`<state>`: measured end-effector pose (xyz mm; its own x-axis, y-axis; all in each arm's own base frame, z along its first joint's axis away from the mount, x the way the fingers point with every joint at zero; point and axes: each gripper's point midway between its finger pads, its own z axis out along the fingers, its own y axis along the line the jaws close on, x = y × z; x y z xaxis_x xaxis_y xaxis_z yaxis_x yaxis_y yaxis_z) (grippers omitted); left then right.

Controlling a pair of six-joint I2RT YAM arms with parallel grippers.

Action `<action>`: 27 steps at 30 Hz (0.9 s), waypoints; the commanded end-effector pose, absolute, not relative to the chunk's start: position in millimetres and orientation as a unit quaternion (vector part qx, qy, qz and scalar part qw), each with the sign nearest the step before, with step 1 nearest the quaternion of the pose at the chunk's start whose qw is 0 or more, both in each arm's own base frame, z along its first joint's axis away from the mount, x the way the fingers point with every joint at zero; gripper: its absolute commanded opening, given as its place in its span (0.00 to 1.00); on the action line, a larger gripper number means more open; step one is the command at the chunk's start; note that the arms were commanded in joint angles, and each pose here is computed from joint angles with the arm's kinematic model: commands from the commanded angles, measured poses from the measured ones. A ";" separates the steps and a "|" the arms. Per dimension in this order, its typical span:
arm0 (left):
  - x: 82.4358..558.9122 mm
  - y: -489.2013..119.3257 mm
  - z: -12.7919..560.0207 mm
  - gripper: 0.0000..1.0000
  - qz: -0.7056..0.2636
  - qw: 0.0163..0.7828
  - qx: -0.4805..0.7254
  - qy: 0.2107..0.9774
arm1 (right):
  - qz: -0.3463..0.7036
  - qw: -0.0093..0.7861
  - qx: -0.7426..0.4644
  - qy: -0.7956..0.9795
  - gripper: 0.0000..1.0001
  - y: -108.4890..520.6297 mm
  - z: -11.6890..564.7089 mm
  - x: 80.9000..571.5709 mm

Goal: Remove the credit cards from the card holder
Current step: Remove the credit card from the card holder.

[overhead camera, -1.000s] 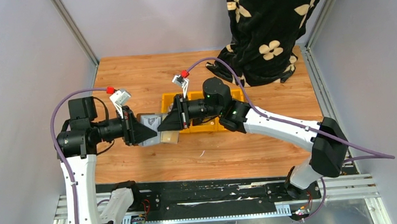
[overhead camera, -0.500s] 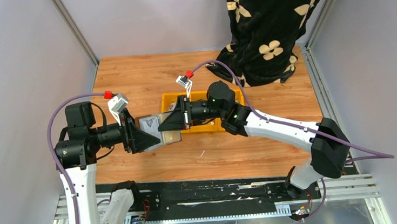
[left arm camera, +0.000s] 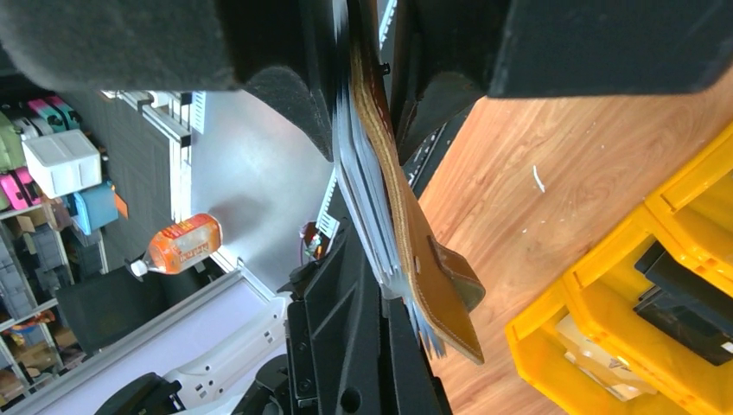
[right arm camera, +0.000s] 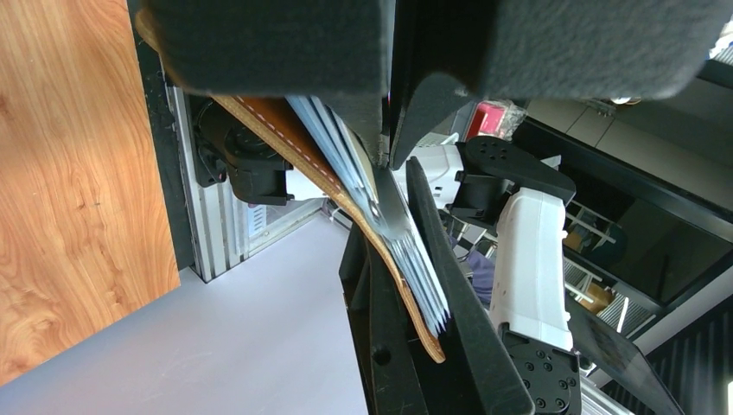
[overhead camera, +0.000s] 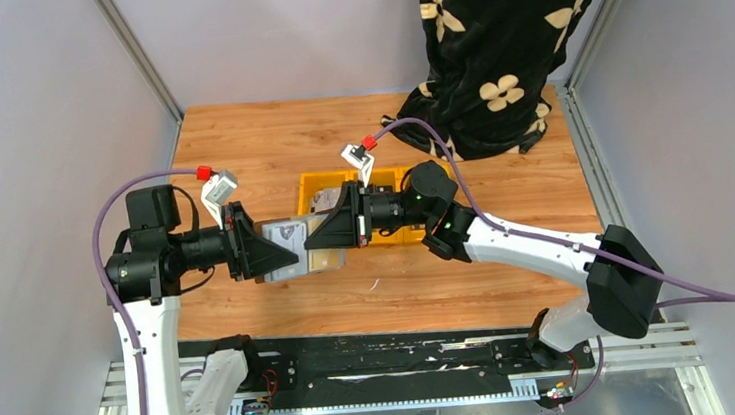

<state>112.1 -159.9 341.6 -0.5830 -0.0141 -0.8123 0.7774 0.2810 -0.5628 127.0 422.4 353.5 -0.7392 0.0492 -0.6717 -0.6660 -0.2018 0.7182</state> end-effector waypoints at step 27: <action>98.4 -165.7 364.4 0.06 -0.576 0.350 0.270 0.688 | 0.735 0.264 -0.272 0.561 0.00 411.1 354.8 127.7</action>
